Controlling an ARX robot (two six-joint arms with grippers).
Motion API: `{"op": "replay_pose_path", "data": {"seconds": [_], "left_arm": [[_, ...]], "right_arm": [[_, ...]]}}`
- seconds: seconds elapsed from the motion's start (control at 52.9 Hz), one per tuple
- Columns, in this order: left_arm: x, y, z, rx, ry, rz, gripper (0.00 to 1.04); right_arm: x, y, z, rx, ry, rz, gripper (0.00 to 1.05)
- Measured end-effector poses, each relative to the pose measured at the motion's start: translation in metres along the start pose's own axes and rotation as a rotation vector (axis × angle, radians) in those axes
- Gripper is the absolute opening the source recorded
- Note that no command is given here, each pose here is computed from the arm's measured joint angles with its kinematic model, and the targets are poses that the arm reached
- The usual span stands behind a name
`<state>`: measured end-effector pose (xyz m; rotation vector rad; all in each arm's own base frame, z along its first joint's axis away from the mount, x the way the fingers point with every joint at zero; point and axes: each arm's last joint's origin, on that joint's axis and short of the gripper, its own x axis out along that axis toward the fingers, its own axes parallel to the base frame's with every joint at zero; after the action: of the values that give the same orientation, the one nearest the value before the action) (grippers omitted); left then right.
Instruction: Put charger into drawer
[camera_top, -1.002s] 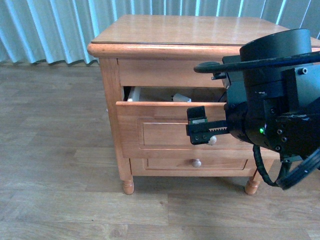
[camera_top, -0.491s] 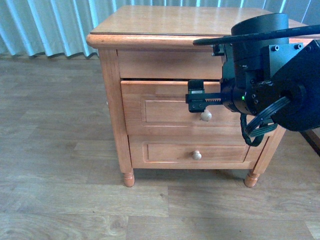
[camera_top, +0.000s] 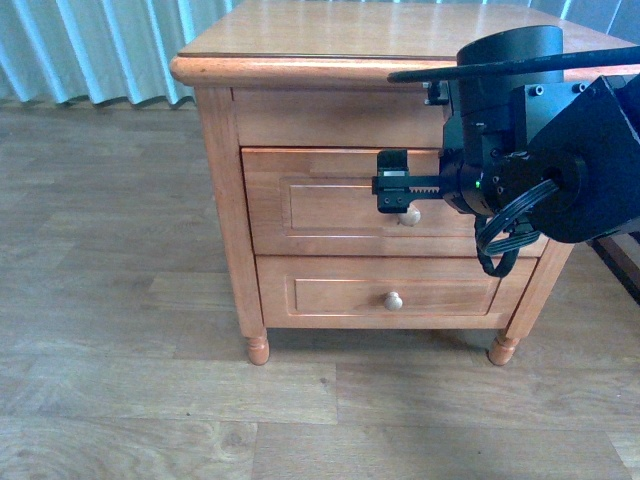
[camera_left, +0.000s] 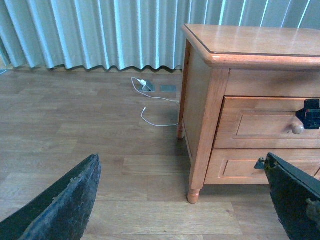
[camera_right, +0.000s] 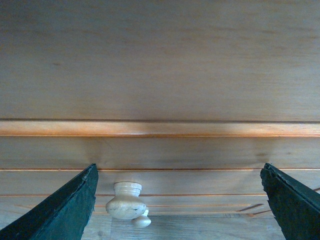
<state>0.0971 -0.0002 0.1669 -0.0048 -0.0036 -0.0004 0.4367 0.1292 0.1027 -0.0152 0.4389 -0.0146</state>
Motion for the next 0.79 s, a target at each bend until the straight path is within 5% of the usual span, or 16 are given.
{"op": "replay_pose_path", "data": {"seconds": [0.794], "left_arm": [[0.0000,0.0000,0.0000,0.000,0.000,0.000,0.99]], "right_arm": [[0.0023,-0.0040,0.0028,0.031,-0.040,-0.008,0.97]]}}
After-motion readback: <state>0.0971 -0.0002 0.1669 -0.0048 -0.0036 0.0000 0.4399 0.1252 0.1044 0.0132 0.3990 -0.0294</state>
